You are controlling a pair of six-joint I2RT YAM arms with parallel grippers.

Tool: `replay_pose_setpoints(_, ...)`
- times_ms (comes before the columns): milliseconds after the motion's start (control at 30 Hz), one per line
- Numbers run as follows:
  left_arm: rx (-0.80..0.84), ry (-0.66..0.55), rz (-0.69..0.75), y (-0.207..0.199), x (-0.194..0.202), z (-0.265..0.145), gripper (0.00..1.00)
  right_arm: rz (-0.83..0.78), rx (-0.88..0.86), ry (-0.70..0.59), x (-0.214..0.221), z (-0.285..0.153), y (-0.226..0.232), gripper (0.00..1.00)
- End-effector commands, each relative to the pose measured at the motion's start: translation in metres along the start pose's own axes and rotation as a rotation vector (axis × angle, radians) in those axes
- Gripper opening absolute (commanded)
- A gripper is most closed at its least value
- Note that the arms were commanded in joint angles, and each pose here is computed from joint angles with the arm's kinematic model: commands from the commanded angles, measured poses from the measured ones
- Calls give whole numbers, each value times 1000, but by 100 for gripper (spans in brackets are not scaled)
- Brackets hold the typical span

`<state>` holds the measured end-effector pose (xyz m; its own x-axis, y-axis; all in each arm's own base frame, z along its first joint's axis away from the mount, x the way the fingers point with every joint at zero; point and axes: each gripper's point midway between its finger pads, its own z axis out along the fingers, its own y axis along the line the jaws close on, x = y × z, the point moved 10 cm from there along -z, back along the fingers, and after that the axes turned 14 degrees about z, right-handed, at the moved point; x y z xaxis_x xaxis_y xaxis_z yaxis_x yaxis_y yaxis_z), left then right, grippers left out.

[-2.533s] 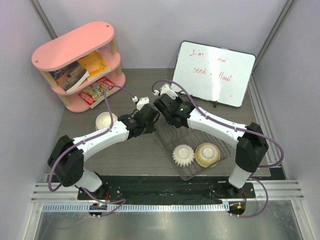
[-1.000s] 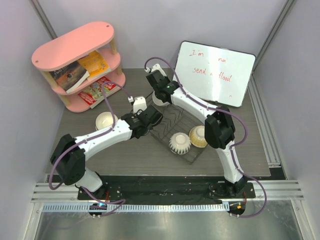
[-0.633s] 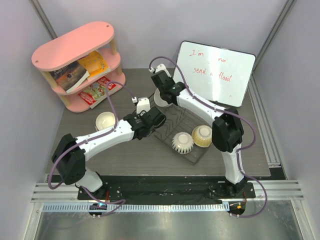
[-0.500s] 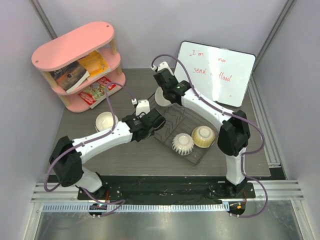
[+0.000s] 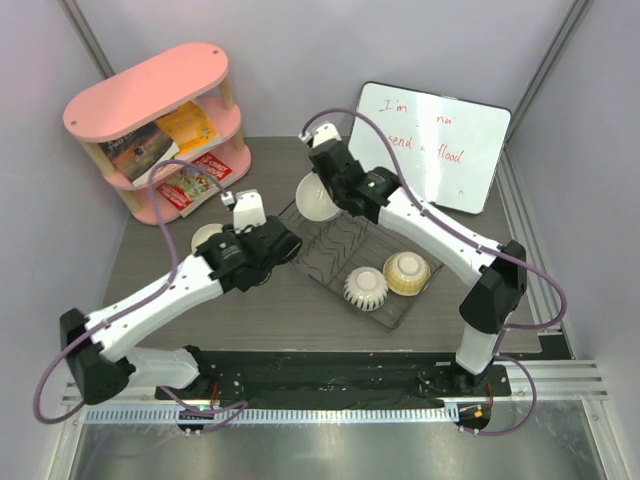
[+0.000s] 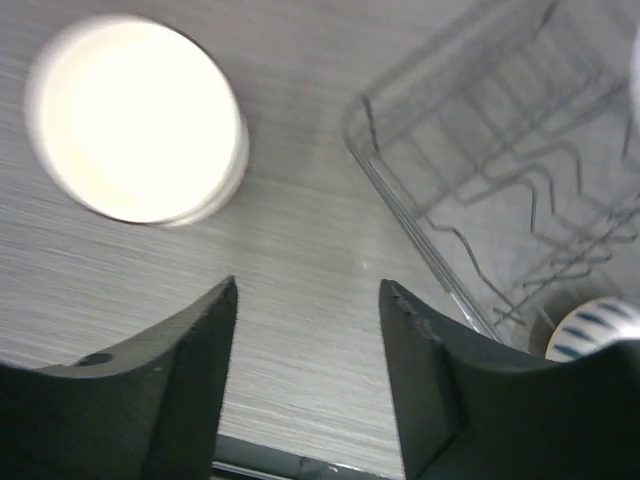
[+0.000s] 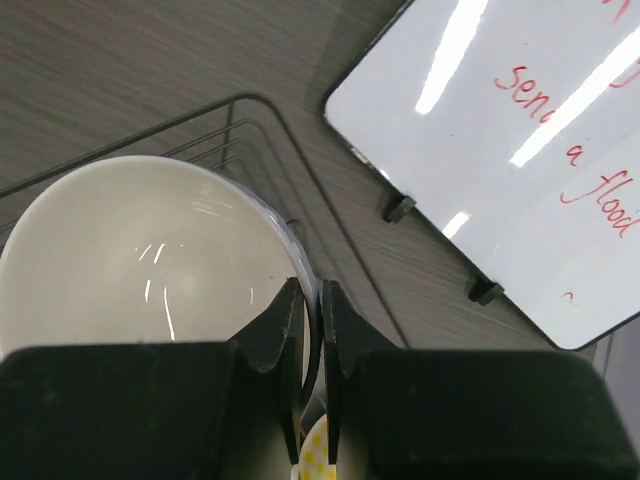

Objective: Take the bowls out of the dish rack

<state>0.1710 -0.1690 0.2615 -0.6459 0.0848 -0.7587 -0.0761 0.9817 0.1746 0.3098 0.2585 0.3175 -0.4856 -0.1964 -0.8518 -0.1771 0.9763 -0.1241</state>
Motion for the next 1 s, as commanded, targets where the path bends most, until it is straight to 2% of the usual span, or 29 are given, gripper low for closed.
replay_pose_setpoints(0,-121,-169,-109,58,-28,-36,61,10,-153,-63,-7,-27,41,1)
replay_pose_setpoints(133,-236,-192,-189,110,-31,-46,62,57,-285,-57,-12,-20,73,1)
replay_pose_setpoints(333,-308,-236,-230,152,-20,-68,62,61,-391,-101,-29,-18,117,1)
replay_pose_setpoints(567,-343,-170,-223,160,8,-64,62,49,-526,-130,-34,-18,170,1)
replay_pose_setpoints(833,-362,-187,-252,172,27,-66,63,52,-624,-138,-22,-22,214,1)
replay_pose_setpoints(967,-364,-179,-256,173,30,-67,62,47,-634,-149,-12,-10,229,1)
